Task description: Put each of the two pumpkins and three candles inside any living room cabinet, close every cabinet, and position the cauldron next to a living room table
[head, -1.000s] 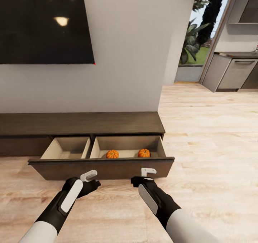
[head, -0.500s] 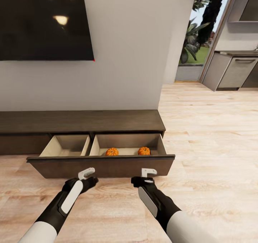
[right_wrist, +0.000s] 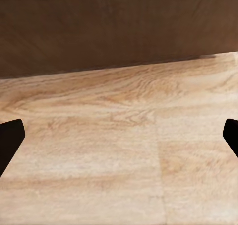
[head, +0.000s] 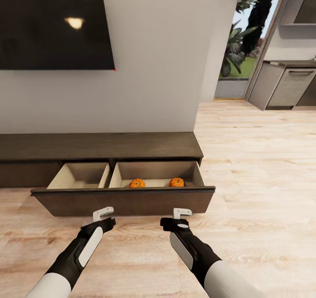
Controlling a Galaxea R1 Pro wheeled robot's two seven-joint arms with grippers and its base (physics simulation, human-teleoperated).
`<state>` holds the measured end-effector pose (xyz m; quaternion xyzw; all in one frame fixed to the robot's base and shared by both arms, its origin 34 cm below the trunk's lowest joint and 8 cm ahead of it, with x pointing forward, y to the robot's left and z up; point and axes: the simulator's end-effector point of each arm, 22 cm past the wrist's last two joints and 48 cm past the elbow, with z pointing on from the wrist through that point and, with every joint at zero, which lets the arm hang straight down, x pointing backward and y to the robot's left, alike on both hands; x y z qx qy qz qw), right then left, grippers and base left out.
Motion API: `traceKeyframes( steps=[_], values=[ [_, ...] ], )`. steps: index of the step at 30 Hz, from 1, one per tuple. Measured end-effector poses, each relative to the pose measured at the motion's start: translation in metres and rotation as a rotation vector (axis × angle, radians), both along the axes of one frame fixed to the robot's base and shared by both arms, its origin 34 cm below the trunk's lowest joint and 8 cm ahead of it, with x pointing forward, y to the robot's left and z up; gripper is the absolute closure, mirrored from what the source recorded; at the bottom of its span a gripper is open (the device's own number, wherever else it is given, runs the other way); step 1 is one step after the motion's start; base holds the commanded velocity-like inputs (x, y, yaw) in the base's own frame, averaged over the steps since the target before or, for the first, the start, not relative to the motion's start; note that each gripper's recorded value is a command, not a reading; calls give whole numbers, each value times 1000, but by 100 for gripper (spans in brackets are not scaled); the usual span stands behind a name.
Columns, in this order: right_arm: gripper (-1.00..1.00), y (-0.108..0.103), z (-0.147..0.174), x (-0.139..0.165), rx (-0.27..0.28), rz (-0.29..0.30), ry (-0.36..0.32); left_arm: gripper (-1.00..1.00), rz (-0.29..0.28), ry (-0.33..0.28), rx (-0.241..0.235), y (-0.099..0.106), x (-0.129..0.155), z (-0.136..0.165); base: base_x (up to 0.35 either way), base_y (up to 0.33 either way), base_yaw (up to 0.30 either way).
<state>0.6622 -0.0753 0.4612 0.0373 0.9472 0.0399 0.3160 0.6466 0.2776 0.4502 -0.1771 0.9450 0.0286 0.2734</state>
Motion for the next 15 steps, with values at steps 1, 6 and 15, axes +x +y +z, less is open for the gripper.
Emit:
traceKeyframes(
  steps=[1,6,15],
  values=[
    [-100,0,-3,-1,0,-1,1,-100,0,-1,1,0,0,-2,0,0,0],
    [-100,-3,-10,1,5,-17,-24,-100,-40,-7,17,-10,-1,-11,0,0,0],
    [-100,-15,-26,-2,-36,14,-134,-100,-93,-96,62,-29,7,-9,0,0,0]
  ],
)
